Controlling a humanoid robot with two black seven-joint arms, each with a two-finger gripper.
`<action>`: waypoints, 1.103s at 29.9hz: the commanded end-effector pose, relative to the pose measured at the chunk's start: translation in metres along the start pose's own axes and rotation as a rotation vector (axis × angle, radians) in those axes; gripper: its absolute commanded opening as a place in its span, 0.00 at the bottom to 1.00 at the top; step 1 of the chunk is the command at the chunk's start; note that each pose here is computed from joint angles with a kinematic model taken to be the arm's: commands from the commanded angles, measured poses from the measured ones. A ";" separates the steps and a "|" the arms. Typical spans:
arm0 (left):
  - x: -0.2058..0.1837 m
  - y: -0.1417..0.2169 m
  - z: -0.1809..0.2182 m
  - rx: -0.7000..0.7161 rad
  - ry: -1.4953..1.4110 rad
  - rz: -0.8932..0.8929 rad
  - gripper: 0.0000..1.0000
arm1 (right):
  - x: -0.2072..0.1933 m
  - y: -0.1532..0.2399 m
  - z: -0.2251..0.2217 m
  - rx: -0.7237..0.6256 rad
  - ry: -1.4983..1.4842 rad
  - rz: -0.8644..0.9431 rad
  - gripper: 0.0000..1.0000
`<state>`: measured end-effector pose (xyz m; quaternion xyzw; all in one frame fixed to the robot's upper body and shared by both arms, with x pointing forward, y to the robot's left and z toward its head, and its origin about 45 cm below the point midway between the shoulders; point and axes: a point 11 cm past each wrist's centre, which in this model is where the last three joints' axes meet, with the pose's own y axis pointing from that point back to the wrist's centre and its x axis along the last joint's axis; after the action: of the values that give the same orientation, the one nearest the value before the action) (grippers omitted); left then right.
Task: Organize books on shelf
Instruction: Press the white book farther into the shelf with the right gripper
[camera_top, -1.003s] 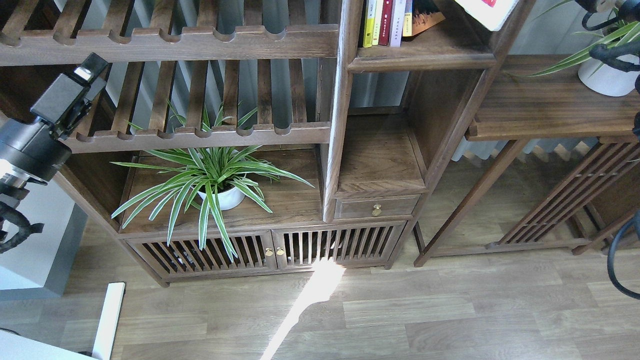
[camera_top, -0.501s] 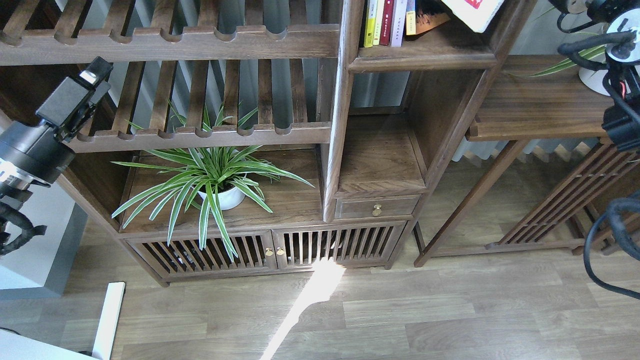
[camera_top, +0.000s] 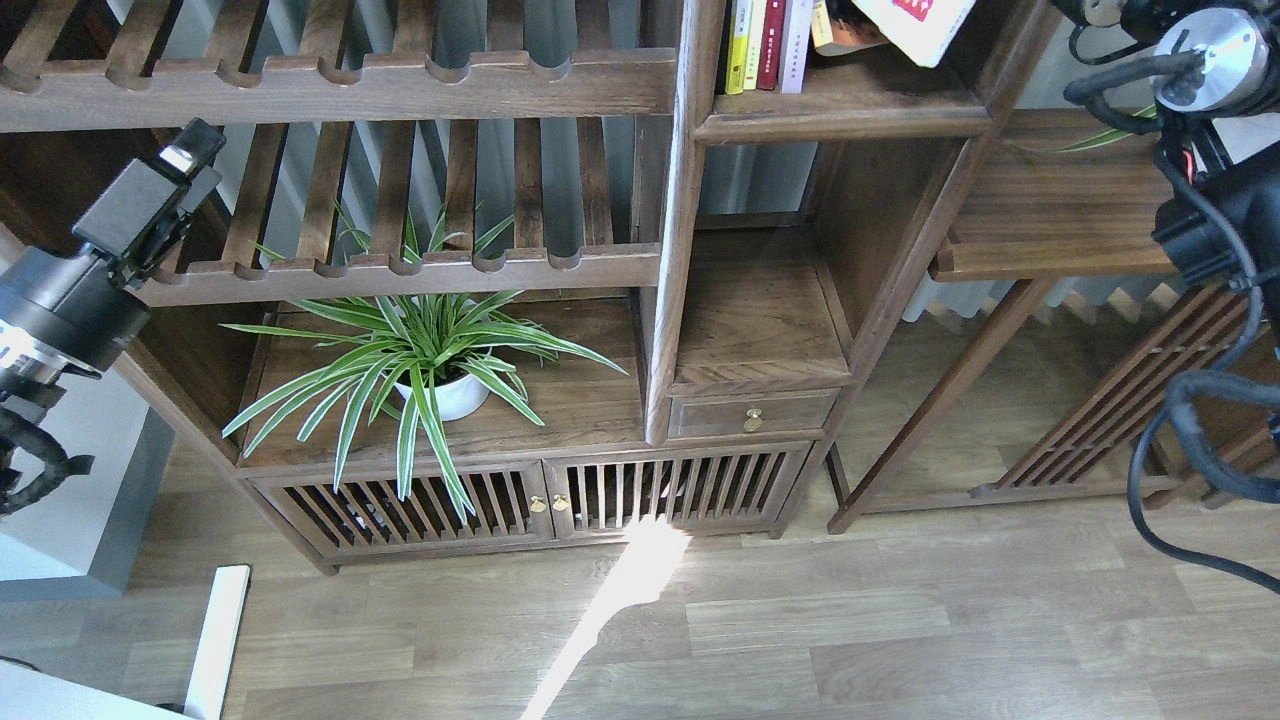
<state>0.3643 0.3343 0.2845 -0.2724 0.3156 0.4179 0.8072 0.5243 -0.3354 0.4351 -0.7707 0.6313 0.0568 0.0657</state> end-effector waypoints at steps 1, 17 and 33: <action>-0.001 0.000 0.000 0.001 0.001 -0.002 0.99 | 0.005 -0.004 -0.003 0.009 0.005 0.023 0.04; -0.001 -0.001 -0.001 0.002 0.000 -0.003 0.99 | -0.021 -0.017 0.026 -0.036 -0.006 -0.012 0.15; 0.001 0.002 -0.005 0.013 0.005 0.004 0.99 | -0.048 -0.029 0.045 -0.075 -0.030 -0.049 0.29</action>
<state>0.3625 0.3331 0.2811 -0.2688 0.3196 0.4174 0.8071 0.5430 -0.2809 0.4007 -0.7837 0.6128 0.0889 0.0488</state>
